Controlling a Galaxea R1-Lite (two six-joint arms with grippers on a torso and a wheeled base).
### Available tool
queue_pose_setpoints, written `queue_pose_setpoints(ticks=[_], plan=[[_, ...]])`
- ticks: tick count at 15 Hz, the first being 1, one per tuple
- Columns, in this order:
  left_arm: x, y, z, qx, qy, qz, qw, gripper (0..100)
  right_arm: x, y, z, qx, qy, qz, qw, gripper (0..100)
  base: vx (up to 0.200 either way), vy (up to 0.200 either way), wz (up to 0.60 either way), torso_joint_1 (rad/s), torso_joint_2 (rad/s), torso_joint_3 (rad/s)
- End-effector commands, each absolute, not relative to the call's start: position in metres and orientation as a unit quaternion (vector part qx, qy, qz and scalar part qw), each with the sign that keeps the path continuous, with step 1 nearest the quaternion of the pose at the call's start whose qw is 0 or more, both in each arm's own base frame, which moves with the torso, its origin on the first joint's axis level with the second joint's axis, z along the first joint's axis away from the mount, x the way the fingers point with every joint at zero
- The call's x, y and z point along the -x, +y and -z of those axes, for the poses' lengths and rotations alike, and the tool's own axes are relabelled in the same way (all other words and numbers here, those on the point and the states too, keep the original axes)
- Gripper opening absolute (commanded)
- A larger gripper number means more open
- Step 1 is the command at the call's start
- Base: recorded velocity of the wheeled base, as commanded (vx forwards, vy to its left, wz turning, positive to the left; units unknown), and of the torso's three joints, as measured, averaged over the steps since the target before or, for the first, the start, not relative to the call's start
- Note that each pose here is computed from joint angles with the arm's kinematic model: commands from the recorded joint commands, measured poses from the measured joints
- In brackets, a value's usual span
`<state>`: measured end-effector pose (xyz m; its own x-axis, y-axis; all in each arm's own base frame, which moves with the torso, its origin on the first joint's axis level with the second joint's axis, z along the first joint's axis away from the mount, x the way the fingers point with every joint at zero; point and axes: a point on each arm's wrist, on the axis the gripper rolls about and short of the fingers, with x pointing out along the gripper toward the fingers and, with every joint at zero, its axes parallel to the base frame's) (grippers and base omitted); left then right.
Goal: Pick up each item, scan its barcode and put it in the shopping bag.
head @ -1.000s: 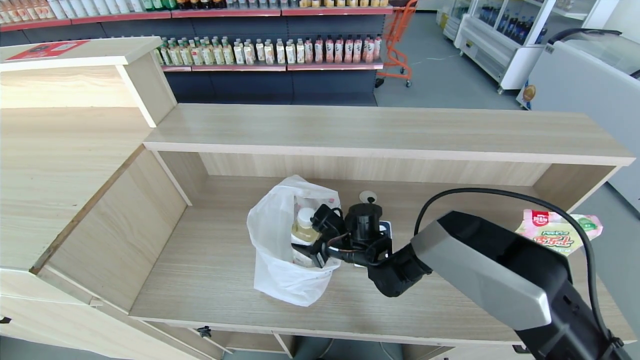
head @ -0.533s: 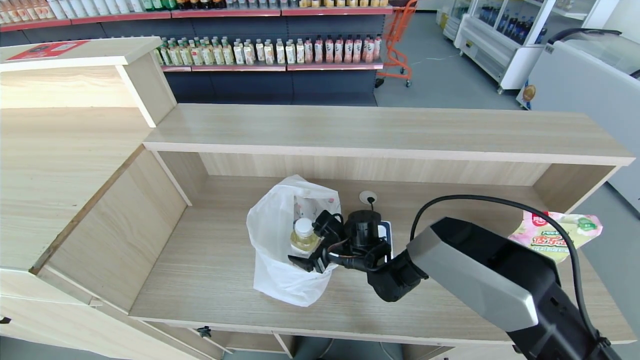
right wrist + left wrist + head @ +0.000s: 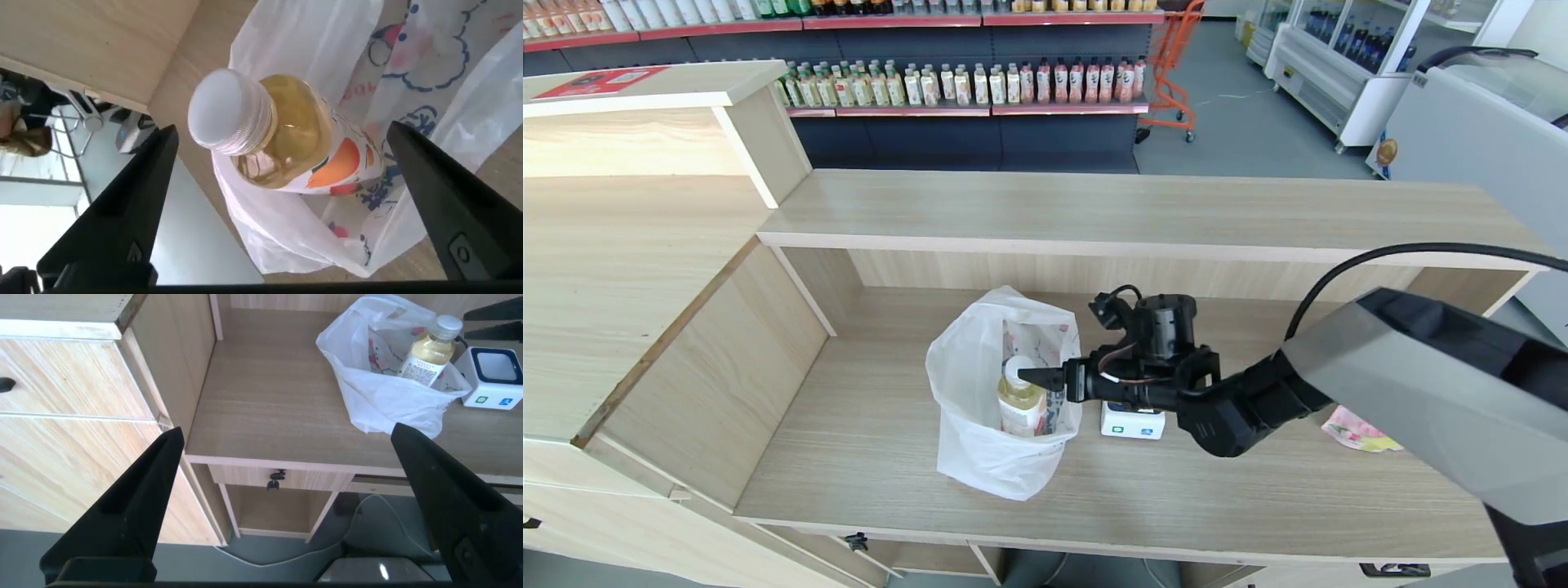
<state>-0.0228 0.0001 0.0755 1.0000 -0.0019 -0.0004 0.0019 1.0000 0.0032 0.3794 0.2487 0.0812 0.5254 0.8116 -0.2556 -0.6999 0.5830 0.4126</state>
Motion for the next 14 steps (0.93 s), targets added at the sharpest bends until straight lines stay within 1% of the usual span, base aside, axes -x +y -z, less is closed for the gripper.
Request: queue_pose_setpoints(ticks=[1, 3, 4, 5, 7, 8, 12, 13, 14], plan=[[0.023, 0.000, -0.075, -0.002, 0.000, 0.001, 1.000, 100, -0.367, 0.209, -0.128, -0.157, 0.198, -0.436, 0.864, 100, 0.000, 0.000, 0.00, 0.000, 0.00, 0.000], [0.023, 0.000, -0.075, -0.002, 0.000, 0.001, 1.000, 100, -0.357, 0.183, -0.139, -0.164, 0.204, -0.448, 0.855, 100, 0.000, 0.000, 0.00, 0.000, 0.00, 0.000], [0.023, 0.000, -0.075, -0.002, 0.000, 0.001, 1.000, 100, -0.351, 0.162, -0.145, -0.171, 0.208, -0.457, 0.848, 100, 0.000, 0.000, 0.00, 0.000, 0.00, 0.000], [0.023, 0.000, -0.076, -0.002, -0.001, 0.001, 1.000, 100, -0.344, 0.151, -0.150, -0.174, 0.207, -0.451, 0.851, 100, 0.000, 0.000, 0.00, 0.000, 0.00, 0.000], [0.023, 0.000, -0.075, -0.002, 0.000, 0.001, 1.000, 100, -0.329, 0.130, -0.151, -0.179, 0.215, -0.434, 0.856, 100, 0.000, 0.000, 0.00, 0.000, 0.00, 0.000], [0.023, 0.000, -0.075, -0.002, 0.000, 0.001, 1.000, 100, -0.314, 0.114, -0.152, -0.177, 0.217, -0.424, 0.861, 100, 0.000, 0.000, 0.00, 0.000, 0.00, 0.000], [0.023, 0.000, -0.075, -0.002, 0.000, 0.001, 1.000, 100, -0.269, 0.072, -0.180, -0.182, 0.179, -0.388, 0.886, 100, 0.000, 0.000, 0.00, 0.000, 0.00, 0.000], [0.023, 0.000, -0.075, -0.002, 0.000, 0.001, 1.000, 100, -0.266, 0.068, -0.181, -0.185, 0.178, -0.383, 0.887, 100, 0.000, 0.000, 0.00, 0.000, 0.00, 0.000], [0.023, 0.000, -0.075, -0.002, 0.000, 0.001, 1.000, 100, -0.253, 0.055, -0.190, -0.212, 0.166, -0.355, 0.895, 100, 0.000, 0.000, 0.00, 0.000, 0.00, 0.000]])
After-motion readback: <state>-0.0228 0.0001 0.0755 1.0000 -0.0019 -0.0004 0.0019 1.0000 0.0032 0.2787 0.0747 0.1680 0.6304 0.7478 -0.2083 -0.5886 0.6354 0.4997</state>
